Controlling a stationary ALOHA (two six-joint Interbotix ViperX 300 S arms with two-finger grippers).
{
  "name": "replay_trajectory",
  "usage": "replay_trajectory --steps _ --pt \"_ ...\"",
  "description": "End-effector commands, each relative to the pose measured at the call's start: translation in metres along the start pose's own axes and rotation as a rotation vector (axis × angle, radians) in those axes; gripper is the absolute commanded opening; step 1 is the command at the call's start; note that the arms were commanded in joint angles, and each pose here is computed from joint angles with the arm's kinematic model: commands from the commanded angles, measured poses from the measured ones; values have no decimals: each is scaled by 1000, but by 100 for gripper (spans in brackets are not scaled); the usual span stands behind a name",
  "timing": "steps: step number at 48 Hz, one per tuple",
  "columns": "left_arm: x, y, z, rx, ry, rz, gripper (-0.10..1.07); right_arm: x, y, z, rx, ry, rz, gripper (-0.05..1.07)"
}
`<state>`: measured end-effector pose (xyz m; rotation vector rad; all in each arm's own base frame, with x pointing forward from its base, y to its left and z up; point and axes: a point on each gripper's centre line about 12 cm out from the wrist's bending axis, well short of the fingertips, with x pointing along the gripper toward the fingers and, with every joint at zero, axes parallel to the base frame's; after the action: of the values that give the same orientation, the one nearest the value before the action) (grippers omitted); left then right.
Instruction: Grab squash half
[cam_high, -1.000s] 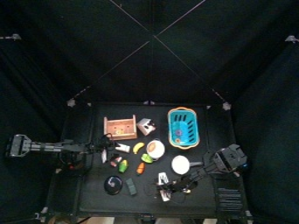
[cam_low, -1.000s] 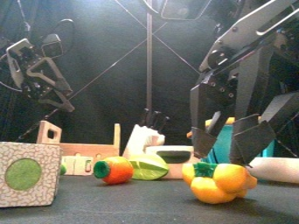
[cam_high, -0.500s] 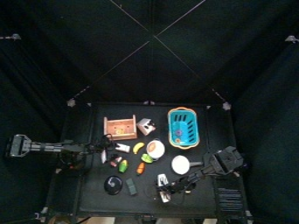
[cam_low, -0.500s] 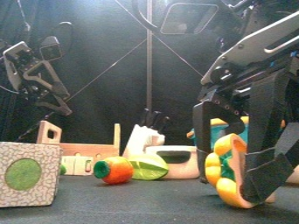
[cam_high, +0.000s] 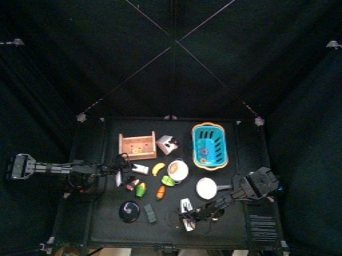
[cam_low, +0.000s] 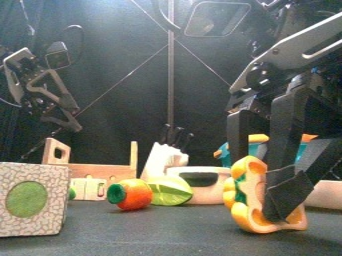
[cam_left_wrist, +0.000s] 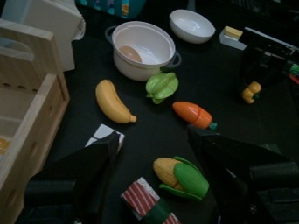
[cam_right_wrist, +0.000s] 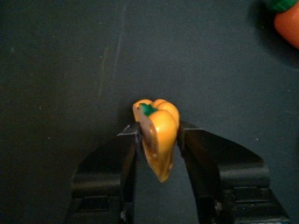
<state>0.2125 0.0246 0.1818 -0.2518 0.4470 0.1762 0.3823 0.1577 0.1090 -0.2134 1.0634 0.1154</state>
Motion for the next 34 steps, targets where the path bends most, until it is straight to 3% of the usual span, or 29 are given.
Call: replay_trajectory --steps 1,11,34 --pt "0 -1 4 -2 -17 -2 96 -24 -6 15 3 -55 -10 68" --pt "0 0 2 -3 -11 -1 96 -43 -11 22 -1 -91 -23 68" --pt "0 -1 3 -3 -14 -1 96 -44 -20 24 -24 -102 -53 67"
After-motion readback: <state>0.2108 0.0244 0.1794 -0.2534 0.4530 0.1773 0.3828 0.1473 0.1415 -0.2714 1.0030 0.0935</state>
